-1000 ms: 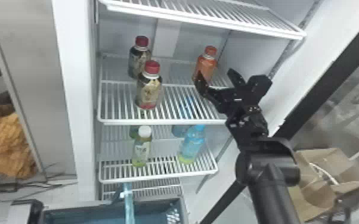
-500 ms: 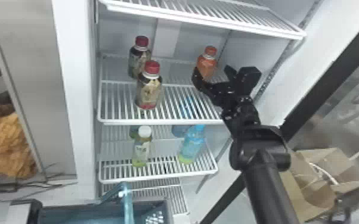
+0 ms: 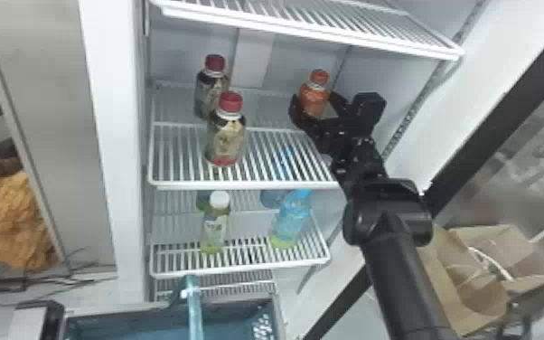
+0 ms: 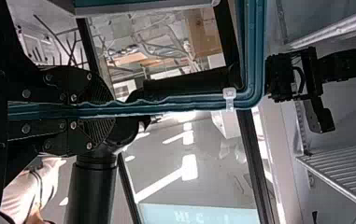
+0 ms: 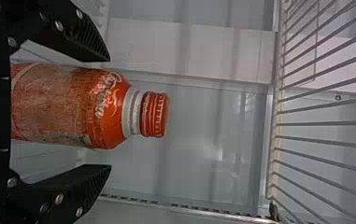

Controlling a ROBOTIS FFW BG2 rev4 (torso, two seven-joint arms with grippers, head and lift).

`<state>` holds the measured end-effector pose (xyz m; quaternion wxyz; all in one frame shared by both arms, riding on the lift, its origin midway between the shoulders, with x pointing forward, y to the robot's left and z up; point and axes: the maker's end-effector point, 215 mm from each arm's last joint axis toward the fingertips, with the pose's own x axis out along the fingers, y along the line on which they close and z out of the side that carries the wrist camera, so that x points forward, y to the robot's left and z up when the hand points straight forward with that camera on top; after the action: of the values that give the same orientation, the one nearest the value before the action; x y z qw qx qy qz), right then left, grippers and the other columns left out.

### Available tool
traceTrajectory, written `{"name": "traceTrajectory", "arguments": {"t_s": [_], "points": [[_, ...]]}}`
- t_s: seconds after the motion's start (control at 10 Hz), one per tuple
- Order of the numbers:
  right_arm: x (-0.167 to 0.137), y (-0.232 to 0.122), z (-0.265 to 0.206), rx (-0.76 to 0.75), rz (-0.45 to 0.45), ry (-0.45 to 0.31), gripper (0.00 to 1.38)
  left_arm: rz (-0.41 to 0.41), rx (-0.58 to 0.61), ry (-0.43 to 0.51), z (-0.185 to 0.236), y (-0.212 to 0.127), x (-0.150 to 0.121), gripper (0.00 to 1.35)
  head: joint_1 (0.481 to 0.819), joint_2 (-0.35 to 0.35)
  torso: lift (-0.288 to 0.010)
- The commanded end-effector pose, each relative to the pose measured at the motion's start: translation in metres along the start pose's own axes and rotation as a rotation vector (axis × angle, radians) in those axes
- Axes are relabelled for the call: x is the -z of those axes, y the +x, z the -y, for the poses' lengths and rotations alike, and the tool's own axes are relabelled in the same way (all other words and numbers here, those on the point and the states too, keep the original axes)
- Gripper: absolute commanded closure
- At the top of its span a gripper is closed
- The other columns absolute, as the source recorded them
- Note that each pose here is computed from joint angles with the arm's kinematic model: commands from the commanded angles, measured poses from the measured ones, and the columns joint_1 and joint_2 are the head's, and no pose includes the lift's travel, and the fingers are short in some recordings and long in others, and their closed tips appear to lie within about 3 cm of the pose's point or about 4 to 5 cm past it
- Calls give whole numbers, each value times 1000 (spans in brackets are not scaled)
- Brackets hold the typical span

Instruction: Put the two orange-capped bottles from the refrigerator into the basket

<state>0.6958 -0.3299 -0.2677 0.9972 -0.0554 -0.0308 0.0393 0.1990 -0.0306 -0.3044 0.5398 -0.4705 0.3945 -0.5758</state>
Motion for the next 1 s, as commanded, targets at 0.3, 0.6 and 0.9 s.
{"name": "traceTrajectory", "arguments": {"t_s": [0.3, 0.6, 0.9], "points": [[-4, 2, 3, 7, 4, 0, 783, -5, -2, -6, -1, 0, 2, 1197, 695, -350, -40], [-38, -11, -8, -15, 90, -13, 785, 0, -1, -9, -1, -1, 3, 1197, 695, -350, -40], [-54, -37, -31, -69, 132, 4, 785, 7, -3, -14, -2, -2, 3, 1197, 695, -350, -40]]}}
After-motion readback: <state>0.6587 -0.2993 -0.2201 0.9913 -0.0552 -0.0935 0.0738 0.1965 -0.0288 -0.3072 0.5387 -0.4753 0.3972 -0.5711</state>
